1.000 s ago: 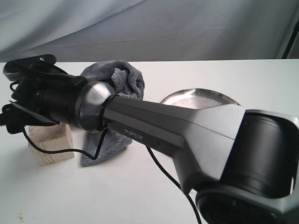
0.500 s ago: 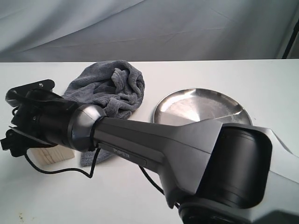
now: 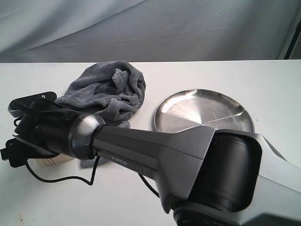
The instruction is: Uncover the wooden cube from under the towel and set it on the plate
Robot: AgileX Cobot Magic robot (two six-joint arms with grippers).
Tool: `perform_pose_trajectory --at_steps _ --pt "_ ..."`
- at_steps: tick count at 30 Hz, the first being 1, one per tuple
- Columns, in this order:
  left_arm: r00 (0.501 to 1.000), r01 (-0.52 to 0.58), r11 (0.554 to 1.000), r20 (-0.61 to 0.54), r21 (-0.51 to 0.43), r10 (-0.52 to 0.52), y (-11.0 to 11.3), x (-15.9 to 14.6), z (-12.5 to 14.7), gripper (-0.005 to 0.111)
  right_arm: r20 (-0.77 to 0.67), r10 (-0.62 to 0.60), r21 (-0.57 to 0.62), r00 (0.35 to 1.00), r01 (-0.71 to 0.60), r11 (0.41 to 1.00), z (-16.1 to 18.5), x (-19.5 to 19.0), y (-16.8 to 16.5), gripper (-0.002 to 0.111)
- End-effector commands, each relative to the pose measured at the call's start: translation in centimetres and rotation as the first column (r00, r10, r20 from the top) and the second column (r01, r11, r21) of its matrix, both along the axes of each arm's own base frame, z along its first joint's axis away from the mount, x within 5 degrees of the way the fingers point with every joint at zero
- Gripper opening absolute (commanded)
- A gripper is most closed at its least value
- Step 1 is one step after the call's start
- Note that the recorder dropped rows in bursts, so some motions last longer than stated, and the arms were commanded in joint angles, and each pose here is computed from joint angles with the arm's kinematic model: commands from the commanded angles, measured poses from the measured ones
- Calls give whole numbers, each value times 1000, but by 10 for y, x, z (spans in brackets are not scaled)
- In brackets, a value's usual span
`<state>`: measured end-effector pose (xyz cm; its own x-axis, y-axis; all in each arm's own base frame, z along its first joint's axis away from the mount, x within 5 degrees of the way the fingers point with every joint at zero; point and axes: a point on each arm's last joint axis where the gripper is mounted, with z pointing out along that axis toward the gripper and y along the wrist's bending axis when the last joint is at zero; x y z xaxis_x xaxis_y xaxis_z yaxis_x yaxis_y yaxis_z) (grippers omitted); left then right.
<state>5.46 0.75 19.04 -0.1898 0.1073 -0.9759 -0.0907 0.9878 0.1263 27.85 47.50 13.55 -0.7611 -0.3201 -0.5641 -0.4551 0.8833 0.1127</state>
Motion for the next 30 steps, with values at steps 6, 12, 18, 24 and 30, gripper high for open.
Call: perform_pose_trajectory --at_steps 6,12,18,24,30 --pt "1000 4 1000 1 -11 -4 0 0 -1 0 -6 9 -22 1000 -9 1000 -3 -4 1 105" --pt "1000 4 1000 1 -11 -4 0 0 -1 0 -13 11 -34 1000 -12 999 -11 -6 2 105" --pt "1000 4 1000 1 -11 -4 0 0 -1 0 -9 16 -26 1000 -17 1000 -11 -5 3 104" --pt "1000 4 1000 1 -11 -4 0 0 -1 0 -6 17 -24 1000 -17 1000 -11 -5 3 98" --pt "1000 4 1000 1 -11 -4 0 0 -1 0 -5 17 -22 1000 -18 1000 -11 -5 4 90"
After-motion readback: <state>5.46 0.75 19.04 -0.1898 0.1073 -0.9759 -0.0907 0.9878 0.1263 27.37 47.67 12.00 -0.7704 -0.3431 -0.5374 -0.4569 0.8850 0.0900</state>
